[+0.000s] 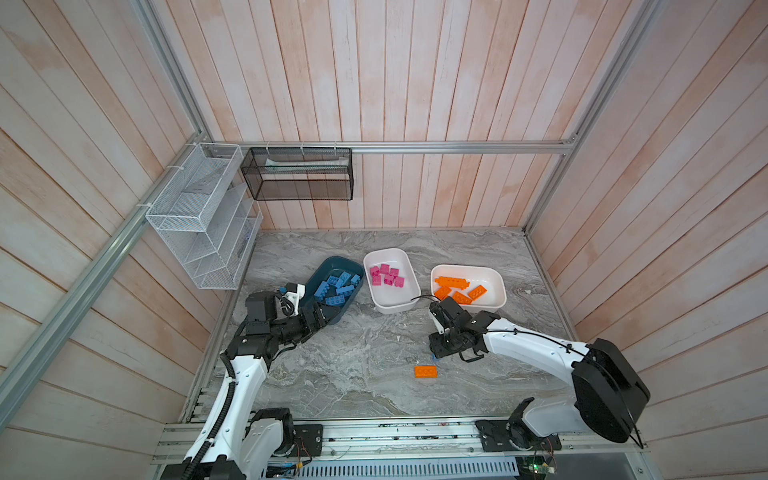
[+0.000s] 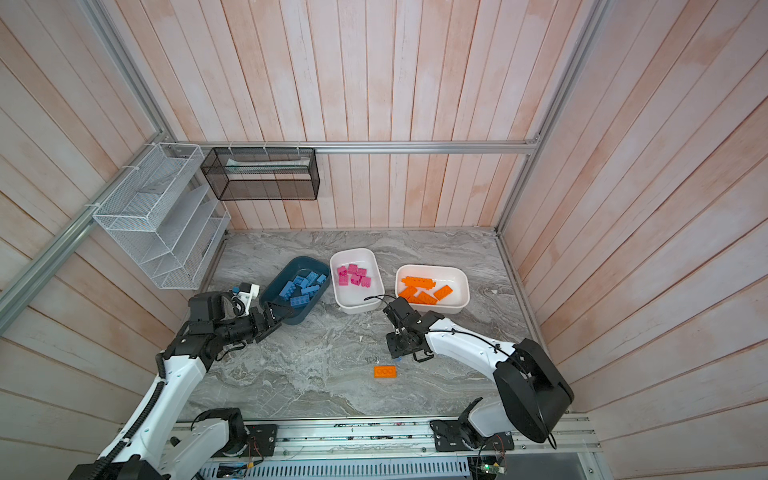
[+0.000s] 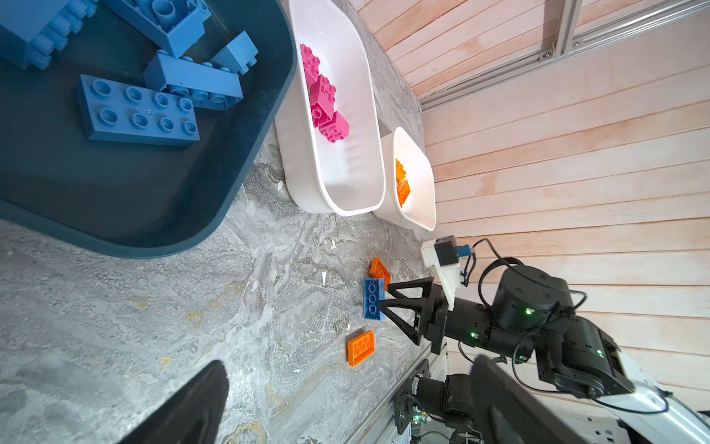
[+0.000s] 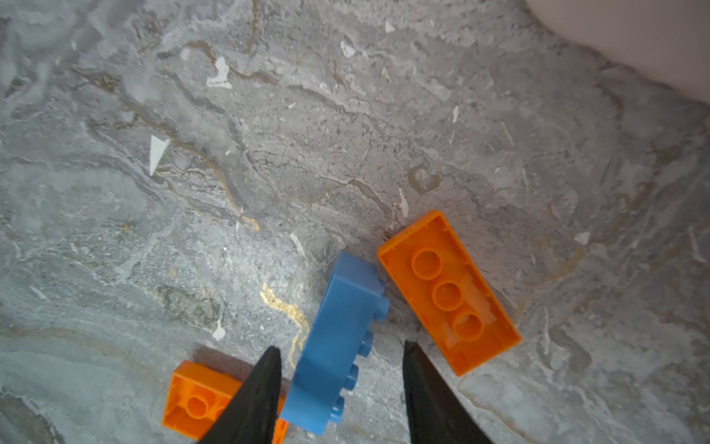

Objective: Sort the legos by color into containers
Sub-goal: 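Move the right gripper back down and close on another blue brick, then lift the blue brick with the right gripper toward the teal tub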

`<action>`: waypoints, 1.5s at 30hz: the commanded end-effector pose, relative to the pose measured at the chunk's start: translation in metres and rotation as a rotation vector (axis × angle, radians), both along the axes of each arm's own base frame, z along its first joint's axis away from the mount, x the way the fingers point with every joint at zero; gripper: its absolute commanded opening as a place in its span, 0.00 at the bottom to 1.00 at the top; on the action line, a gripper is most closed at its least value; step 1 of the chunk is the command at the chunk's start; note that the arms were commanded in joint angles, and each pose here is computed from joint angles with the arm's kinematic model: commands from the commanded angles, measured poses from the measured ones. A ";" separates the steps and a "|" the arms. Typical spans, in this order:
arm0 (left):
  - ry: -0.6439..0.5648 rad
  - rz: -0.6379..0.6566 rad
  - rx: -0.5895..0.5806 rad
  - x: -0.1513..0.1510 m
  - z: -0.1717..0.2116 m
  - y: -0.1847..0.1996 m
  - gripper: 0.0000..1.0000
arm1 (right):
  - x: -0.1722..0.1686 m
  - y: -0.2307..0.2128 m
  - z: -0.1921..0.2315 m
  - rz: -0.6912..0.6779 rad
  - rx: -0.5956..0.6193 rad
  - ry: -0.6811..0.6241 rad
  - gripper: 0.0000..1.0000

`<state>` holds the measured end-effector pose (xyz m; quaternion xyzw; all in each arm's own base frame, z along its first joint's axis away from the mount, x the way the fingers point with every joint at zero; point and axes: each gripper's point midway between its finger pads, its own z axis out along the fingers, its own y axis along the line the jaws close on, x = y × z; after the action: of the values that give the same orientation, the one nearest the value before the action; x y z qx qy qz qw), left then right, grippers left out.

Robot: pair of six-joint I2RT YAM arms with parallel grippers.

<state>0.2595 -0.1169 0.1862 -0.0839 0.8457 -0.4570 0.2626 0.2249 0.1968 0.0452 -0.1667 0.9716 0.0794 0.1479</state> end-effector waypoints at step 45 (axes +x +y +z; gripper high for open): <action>-0.010 0.250 0.270 0.000 0.020 0.057 1.00 | 0.124 0.301 0.142 0.427 0.802 -0.233 0.19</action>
<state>0.2575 -0.0656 0.2002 -0.1519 0.8806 -0.3174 0.3176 0.3475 0.4750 0.1888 -0.2955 0.7972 0.4362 0.2949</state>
